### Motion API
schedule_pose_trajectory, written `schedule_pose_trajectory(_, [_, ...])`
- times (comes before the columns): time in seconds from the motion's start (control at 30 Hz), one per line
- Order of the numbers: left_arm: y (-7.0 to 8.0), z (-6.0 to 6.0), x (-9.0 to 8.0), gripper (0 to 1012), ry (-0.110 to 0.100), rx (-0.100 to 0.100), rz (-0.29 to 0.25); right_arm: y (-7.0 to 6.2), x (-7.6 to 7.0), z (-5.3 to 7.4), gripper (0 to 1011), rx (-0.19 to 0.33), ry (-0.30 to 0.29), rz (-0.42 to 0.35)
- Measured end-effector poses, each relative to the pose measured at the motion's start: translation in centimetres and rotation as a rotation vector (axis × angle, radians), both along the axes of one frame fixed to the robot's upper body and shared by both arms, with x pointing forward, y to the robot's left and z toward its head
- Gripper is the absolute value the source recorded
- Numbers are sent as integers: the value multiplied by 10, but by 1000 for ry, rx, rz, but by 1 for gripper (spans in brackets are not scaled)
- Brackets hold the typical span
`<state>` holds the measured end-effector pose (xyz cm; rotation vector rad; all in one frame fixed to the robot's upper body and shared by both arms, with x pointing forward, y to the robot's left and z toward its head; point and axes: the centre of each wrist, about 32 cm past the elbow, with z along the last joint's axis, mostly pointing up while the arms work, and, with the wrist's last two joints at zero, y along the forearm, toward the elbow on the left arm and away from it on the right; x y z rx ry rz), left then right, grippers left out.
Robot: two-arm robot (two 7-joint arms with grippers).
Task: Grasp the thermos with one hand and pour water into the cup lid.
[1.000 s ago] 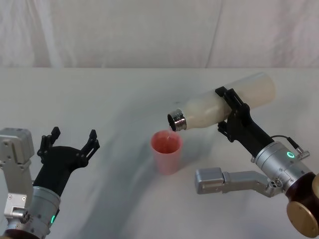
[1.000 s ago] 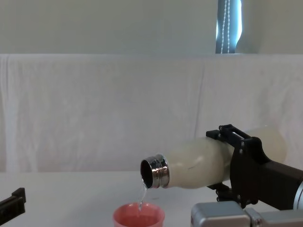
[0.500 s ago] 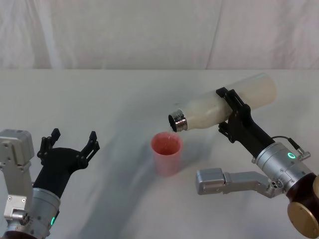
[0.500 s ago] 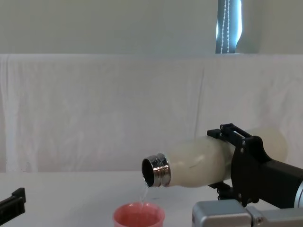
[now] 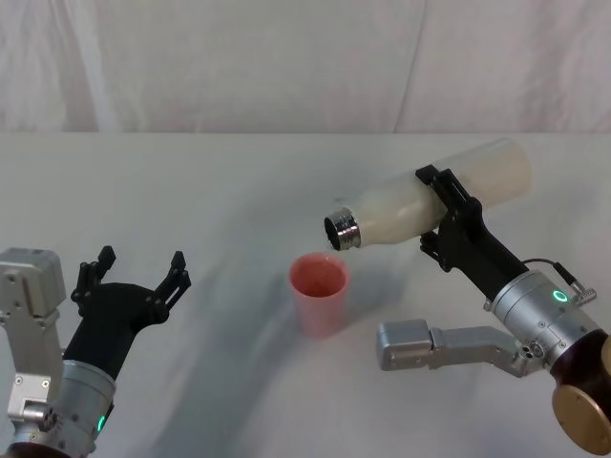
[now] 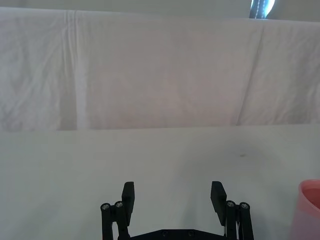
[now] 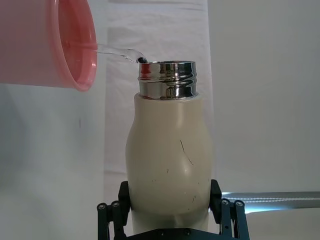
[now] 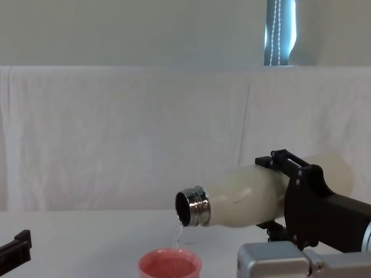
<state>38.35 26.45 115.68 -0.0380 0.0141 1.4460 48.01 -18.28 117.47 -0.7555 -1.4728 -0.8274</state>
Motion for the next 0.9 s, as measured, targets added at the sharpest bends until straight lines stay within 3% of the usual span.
schedule_pose_trajectory(0.17, [0,0,0,1001,0,0,0,0,-2,-1,951,51,28,1])
schedule_pose_trajectory(0.33, [0,0,0,1001,0,0,0,2,-4,-1,951,172,82,12])
schedule_pose_trajectory(0.4, [0,0,0,1001,0,0,0,3,-6,-2,951,243,110,20])
schedule_pose_trajectory(0.63, [0,0,0,1001,0,0,0,3,-7,-1,951,332,151,27])
schedule_pose_trajectory(0.9, [0,0,0,1001,0,0,0,3,-7,1,951,488,222,25])
